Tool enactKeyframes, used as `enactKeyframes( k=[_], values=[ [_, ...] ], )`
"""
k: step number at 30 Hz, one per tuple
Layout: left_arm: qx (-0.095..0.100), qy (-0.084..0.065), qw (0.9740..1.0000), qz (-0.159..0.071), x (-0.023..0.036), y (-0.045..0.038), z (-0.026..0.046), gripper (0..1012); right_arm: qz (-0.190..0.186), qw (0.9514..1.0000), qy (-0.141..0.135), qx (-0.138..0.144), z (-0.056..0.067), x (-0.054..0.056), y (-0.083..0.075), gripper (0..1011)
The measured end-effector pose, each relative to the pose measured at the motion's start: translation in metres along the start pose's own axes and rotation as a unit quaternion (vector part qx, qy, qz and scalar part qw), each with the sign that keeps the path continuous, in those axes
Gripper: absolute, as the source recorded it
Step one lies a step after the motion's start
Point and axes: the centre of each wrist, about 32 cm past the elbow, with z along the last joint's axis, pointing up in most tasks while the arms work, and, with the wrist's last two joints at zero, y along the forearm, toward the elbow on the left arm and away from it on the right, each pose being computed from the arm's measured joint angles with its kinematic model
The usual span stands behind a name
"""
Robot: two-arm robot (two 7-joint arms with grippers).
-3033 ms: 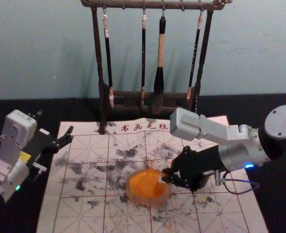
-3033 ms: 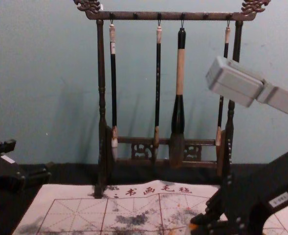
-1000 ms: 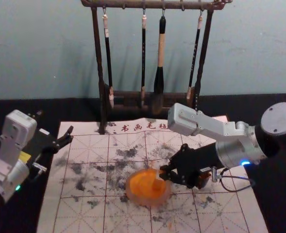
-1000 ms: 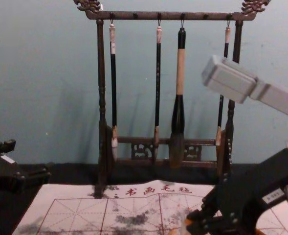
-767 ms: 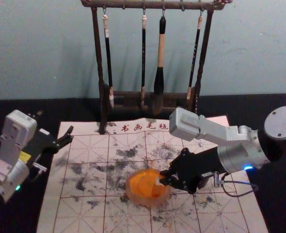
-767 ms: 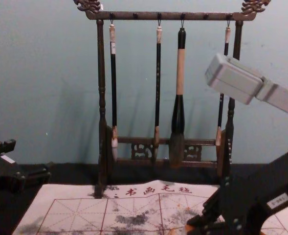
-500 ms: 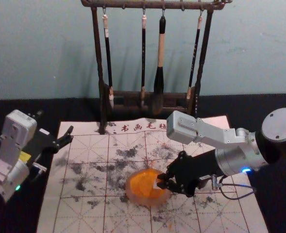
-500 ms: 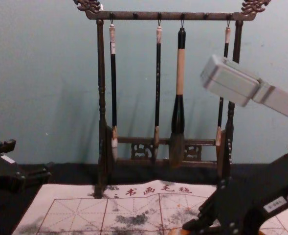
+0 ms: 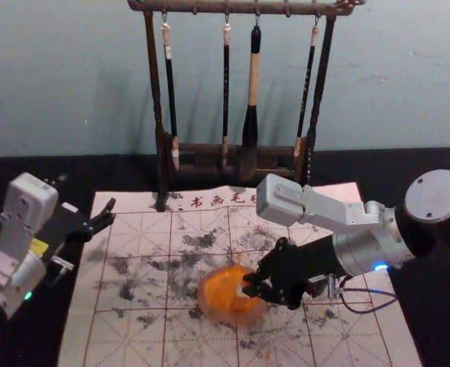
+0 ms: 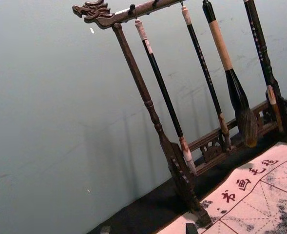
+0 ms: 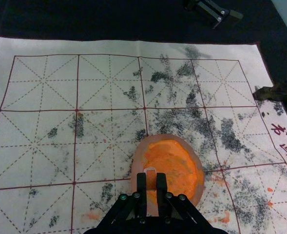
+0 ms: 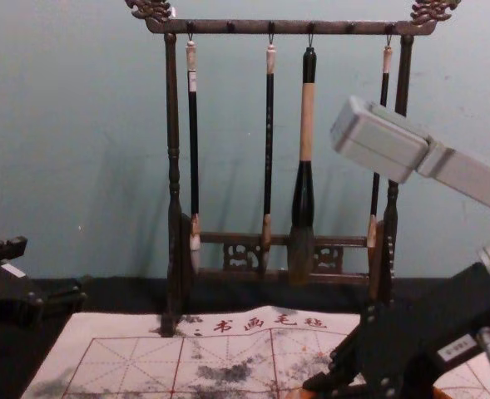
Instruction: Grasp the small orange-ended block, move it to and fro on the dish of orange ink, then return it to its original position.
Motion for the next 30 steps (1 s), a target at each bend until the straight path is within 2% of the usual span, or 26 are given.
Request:
enactKeyframes(
  k=[15,21,30],
  values=[
    [0.0,0.0,1.0,0.0,0.0,0.0,0.0,1001,-0.02,0.9997,0.009,0.01,-0.003,0.002,-0.008,87],
    [0.0,0.0,1.0,0.0,0.0,0.0,0.0,1002,-0.032,0.9993,0.012,0.016,-0.005,0.001,-0.017,88],
    [0.0,0.0,1.0,0.0,0.0,0.0,0.0,1001,-0.055,0.9981,0.016,0.023,-0.01,-0.006,-0.032,88]
  ],
)
